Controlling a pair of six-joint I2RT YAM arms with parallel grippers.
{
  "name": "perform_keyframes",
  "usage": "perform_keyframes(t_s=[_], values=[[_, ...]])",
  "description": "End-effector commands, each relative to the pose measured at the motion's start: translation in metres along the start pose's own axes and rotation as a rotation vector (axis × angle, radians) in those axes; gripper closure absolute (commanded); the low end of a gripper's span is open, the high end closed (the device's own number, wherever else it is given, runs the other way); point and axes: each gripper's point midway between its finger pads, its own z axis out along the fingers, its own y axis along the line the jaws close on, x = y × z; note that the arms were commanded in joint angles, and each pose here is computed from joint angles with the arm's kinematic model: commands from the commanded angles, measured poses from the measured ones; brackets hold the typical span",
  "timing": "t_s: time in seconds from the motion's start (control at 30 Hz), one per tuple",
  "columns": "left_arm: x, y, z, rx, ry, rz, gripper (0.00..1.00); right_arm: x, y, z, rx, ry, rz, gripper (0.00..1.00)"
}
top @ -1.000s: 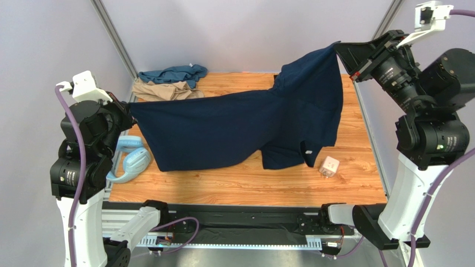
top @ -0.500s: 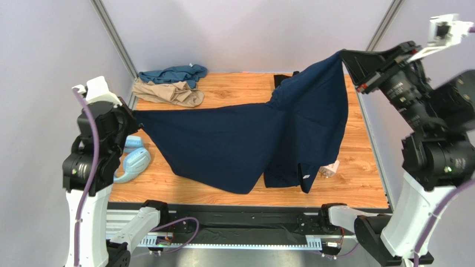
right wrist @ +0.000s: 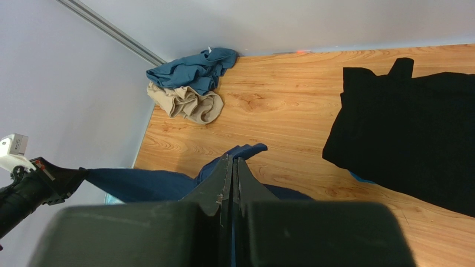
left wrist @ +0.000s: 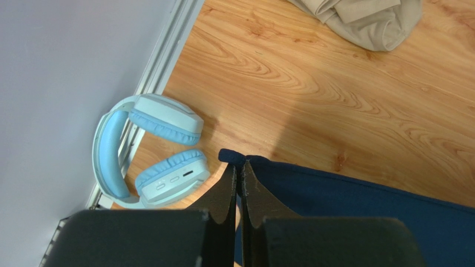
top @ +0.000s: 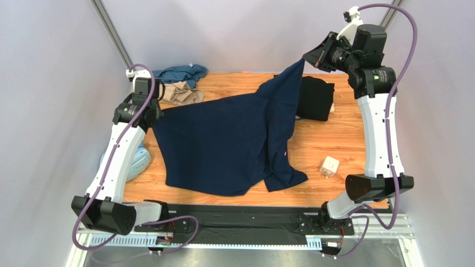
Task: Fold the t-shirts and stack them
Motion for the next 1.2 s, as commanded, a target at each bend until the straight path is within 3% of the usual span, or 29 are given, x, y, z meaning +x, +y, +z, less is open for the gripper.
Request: perform_keyframes(t_s=[0.0, 0.13, 0.3, 0.43, 0.63, 0.9, 1.17], values=[[-0.042, -0.007, -0.009, 0.037, -0.116, -0.054, 1.00, -0.050, 0.042, -0.030, -0.106, -0.169, -0.083, 1.00], [-0.060, -0.022, -0.033, 0.164, -0.142, -0.112, 1.00, -0.071, 0.067, -0.056, -0.162, -0.244, -0.096, 1.00], [-0.087, -0.025, -0.094, 0.355, -0.252, -0.151, 1.00, -0.090, 0.105, -0.124, -0.226, -0.371, -0.134, 1.00], [-0.097, -0.008, -0.165, 0.505, -0.423, -0.175, 1.00, -0.083, 0.124, -0.176, -0.239, -0.446, -0.176, 1.00], [-0.087, 0.022, -0.223, 0.581, -0.578, -0.206, 1.00, -0.079, 0.139, -0.240, -0.198, -0.564, -0.219, 1.00], [-0.080, 0.056, -0.232, 0.463, -0.611, -0.245, 1.00, -0.095, 0.158, -0.286, -0.193, -0.689, -0.239, 1.00], [-0.067, 0.052, -0.190, 0.360, -0.514, -0.264, 1.00, -0.111, 0.148, -0.261, -0.169, -0.684, -0.204, 1.00]])
